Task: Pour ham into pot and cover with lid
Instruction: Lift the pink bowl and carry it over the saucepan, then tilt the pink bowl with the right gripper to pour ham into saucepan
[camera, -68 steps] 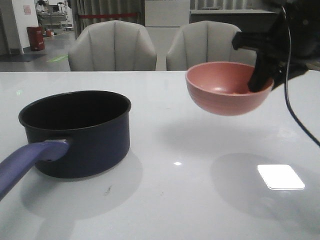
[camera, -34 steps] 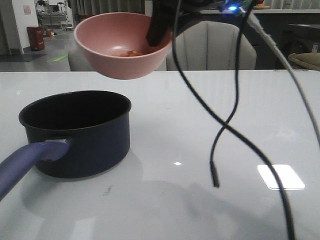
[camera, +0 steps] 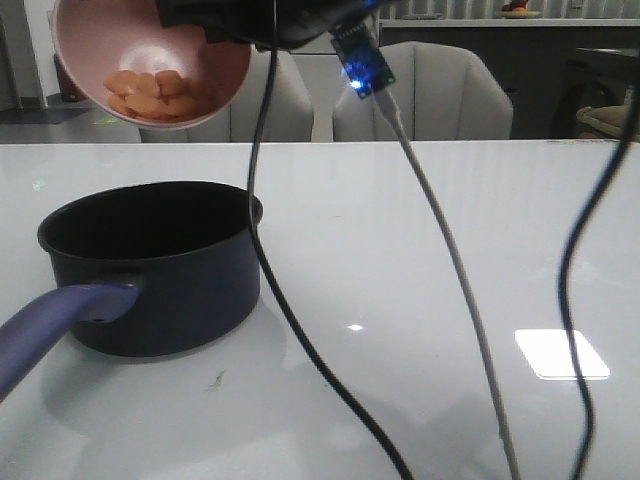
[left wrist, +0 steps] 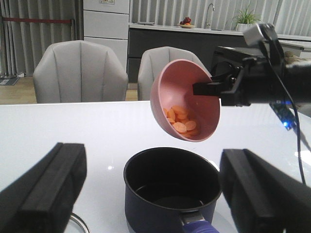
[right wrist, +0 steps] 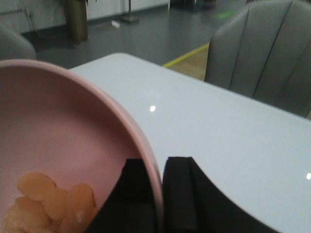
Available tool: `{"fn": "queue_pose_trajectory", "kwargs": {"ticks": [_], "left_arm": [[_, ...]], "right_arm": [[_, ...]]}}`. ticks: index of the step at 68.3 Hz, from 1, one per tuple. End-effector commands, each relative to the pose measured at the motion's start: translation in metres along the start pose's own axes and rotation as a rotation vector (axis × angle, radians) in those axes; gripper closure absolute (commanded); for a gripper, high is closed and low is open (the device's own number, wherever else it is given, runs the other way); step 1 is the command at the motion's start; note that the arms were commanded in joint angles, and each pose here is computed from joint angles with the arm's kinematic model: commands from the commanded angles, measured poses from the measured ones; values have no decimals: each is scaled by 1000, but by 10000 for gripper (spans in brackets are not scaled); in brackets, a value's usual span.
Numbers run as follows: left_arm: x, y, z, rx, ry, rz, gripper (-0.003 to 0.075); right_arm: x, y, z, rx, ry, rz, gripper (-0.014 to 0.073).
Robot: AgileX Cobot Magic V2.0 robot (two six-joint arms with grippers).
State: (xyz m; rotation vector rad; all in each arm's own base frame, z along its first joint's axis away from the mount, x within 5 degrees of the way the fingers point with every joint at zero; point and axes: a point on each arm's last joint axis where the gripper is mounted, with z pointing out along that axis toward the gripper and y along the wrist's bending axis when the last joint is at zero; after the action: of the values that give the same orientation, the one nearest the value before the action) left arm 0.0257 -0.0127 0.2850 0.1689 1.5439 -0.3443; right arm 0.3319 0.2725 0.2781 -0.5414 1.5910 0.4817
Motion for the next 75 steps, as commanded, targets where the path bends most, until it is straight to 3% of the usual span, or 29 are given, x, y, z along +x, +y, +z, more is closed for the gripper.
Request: {"fn": "queue_pose_trajectory", "kwargs": {"ticks": [1,20,35,45,54,63,69,75], "left_arm": [[-14,-1,0,9,-79,-11,115],[-14,-1,0,9,-79,-11,115],[-14,-1,0,9,-79,-11,115],[-14,-1,0,9,-79,-11,115],[-14,-1,0,9,-79,-11,115],[-14,-1,0,9,-79,-11,115],[-14,-1,0,9,-79,-11,115],[-14,-1,0,9,-79,-11,115]], "right_arm": [[-30,-4,-13,56,-337,-107,457],[5,15,2,130,-445,-513,457],[27,28,7,268,-549,-877,457],[36,30,9,305,-548,-1023,457],[38,29,10,296,-541,-990,457],[34,27,9,246,-561,-734,457],[29,24,7,191,-556,-478,457],[25,24,6,146,-555,-336,457]]}}
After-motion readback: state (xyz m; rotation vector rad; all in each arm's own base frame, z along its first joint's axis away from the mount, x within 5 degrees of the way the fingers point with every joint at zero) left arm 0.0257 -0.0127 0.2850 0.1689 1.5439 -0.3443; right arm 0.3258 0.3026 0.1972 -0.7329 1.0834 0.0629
